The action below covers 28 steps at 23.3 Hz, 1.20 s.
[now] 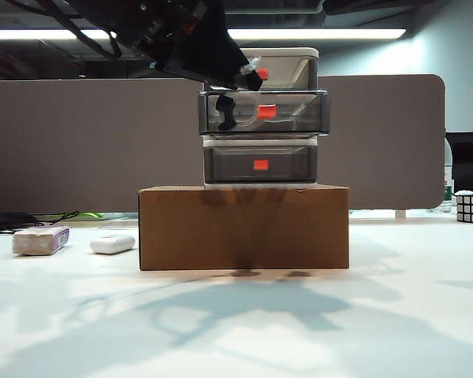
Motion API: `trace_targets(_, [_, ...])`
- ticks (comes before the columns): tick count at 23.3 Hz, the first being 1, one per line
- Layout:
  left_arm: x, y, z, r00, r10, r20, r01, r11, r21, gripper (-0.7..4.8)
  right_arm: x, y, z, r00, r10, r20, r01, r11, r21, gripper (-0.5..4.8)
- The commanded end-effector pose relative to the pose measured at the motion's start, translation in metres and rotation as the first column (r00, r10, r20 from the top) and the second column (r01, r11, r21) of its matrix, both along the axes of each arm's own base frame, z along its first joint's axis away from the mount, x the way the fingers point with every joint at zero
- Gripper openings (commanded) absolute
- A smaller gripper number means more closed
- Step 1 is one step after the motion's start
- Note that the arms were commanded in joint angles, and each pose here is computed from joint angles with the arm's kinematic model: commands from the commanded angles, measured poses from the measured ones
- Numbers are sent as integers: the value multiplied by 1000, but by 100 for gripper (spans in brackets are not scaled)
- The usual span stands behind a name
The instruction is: Open the second layer of the drawer on the table, pick up the transparent tape on the table and put it in, and finally close the drawer.
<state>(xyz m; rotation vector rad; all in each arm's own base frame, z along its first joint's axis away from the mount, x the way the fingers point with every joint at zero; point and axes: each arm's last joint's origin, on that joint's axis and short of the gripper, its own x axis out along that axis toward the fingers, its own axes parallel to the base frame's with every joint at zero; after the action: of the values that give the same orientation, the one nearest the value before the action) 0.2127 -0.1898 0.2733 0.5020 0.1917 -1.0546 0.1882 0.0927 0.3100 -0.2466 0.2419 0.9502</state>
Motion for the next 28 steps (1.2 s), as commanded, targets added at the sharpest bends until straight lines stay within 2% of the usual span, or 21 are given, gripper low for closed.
trace_targets(1, [3, -1, 6, 999, 1, 33, 0, 999, -33, 254, -1, 0, 2, 1000, 3, 11, -3, 1000, 5, -5])
trace_targets(12, [12, -9, -4, 999, 3, 36, -2, 999, -35, 254, -1, 0, 2, 1000, 3, 11, -3, 1000, 5, -5])
trace_targets(20, [15, -10, -1, 996, 26, 83, -21, 998, -55, 254, -1, 0, 2, 1000, 3, 12, -3, 1000, 5, -5])
trace_targets(28, [16, -9, -2, 992, 49, 117, -46, 999, -26, 254, -1, 0, 2, 1000, 3, 12, -3, 1000, 5, -5])
